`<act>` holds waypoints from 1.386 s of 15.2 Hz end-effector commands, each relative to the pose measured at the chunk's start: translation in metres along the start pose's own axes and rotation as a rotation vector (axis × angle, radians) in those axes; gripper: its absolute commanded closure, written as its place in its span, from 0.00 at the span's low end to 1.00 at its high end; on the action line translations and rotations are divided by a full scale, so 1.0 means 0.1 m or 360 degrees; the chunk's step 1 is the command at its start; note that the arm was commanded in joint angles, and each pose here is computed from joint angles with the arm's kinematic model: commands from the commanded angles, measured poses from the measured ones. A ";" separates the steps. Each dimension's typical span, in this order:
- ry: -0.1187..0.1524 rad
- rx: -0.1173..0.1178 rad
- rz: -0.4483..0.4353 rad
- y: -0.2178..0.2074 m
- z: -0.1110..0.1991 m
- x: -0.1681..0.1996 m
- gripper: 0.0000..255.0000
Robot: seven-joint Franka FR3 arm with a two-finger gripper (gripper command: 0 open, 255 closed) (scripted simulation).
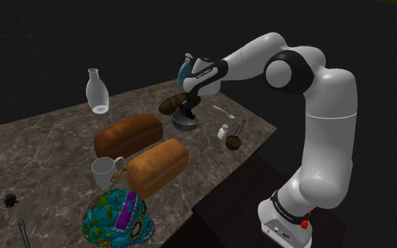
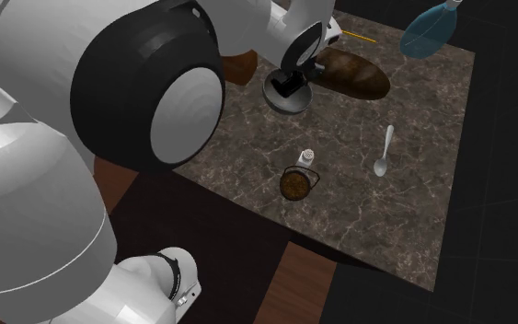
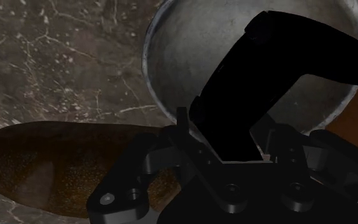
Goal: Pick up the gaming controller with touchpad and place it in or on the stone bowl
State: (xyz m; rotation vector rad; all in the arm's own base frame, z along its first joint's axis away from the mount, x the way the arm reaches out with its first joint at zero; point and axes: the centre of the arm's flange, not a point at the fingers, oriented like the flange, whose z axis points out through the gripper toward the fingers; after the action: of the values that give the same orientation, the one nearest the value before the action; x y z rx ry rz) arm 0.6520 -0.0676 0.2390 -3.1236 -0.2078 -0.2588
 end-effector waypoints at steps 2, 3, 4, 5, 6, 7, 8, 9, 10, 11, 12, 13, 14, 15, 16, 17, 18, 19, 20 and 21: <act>0.0001 0.0000 0.0000 0.00 0.01 0.00 1.00; 0.0001 0.0000 0.0000 0.00 0.01 0.00 1.00; 0.0001 0.0000 0.0000 0.00 0.01 0.00 1.00; 0.0001 0.0000 0.0000 0.00 0.01 0.00 1.00; 0.0001 0.0000 0.0000 0.00 0.01 0.00 1.00; 0.0001 0.0000 0.0000 0.00 0.01 0.00 0.00; 0.0001 0.0000 0.0000 0.00 0.01 0.00 0.00; 0.0001 0.0000 0.0000 0.00 0.01 0.00 0.00; 0.0001 0.0000 0.0000 0.00 0.01 0.00 0.00; 0.0001 0.0000 0.0000 0.00 0.01 0.00 0.00; 0.0001 0.0000 0.0000 0.00 0.01 0.00 0.00; 0.0001 0.0000 0.0000 0.00 -0.12 0.00 0.00; 0.0001 0.0000 0.0000 0.00 -0.25 0.00 0.00; 0.0001 0.0000 0.0000 0.00 -0.38 0.00 0.00; 0.0001 0.0000 0.0000 0.00 -0.49 0.00 0.00; 0.0001 0.0000 0.0000 0.00 -0.49 0.00 0.00; 0.0001 0.0000 0.0000 0.00 -0.49 0.00 0.00; 0.0001 0.0000 0.0000 0.00 -0.49 0.00 0.00; 0.0001 0.0000 0.0000 0.00 -0.49 0.00 0.00; 0.0001 0.0000 0.0000 0.00 -0.49 0.00 0.00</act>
State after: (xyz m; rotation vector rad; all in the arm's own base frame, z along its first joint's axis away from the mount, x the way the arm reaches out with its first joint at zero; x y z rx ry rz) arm 0.6440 -0.0685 0.2870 -3.1236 -0.2077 -0.2603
